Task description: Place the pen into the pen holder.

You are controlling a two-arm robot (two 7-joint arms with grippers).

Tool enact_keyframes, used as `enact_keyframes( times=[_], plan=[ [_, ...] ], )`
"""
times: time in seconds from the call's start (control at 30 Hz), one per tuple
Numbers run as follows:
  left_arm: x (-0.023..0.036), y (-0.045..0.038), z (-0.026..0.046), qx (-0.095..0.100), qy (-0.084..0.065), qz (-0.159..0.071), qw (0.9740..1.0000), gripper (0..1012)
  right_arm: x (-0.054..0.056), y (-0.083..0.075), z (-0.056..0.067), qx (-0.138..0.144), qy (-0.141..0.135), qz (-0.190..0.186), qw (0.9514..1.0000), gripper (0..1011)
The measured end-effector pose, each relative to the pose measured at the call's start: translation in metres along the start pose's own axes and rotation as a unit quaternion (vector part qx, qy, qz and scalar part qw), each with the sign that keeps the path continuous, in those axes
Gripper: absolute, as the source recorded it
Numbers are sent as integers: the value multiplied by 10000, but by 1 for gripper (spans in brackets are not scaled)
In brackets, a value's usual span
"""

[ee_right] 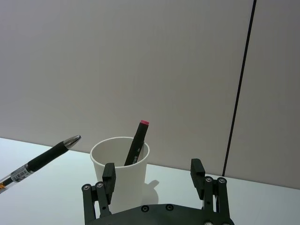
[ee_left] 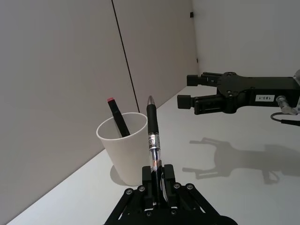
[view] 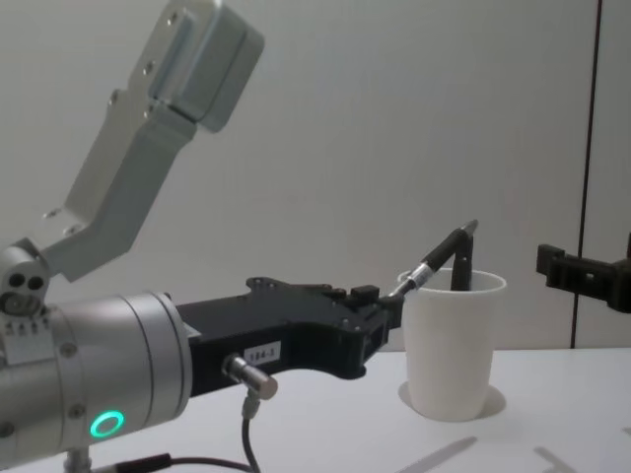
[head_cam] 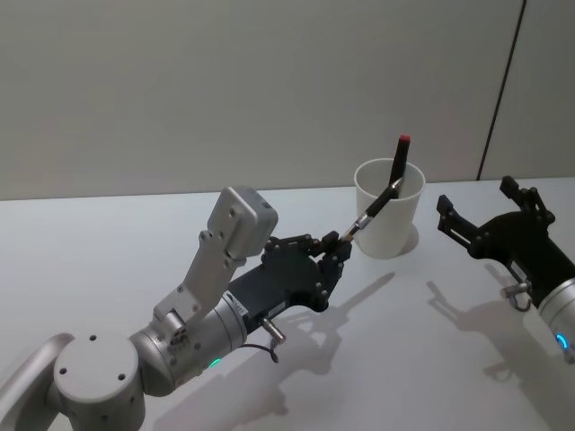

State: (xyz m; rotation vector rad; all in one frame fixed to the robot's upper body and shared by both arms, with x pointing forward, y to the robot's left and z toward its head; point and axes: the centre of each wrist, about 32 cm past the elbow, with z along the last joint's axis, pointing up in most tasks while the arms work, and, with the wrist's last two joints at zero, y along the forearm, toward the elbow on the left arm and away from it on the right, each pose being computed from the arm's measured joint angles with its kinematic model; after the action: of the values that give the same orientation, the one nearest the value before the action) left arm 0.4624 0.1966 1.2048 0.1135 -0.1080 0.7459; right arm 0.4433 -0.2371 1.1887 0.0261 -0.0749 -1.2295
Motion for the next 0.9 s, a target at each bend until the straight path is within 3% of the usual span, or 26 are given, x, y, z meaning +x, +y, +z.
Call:
enact_keyframes(
  times=[0.4,0.9],
  plan=[
    [-27,-9,-20,-194,66,-99,9997,154,0,0,0,0,0,0,10000,1001],
    [-43,-22,-29,-254,109,-180,9995,152,0,0,0,0,0,0,10000,1002]
  ],
)
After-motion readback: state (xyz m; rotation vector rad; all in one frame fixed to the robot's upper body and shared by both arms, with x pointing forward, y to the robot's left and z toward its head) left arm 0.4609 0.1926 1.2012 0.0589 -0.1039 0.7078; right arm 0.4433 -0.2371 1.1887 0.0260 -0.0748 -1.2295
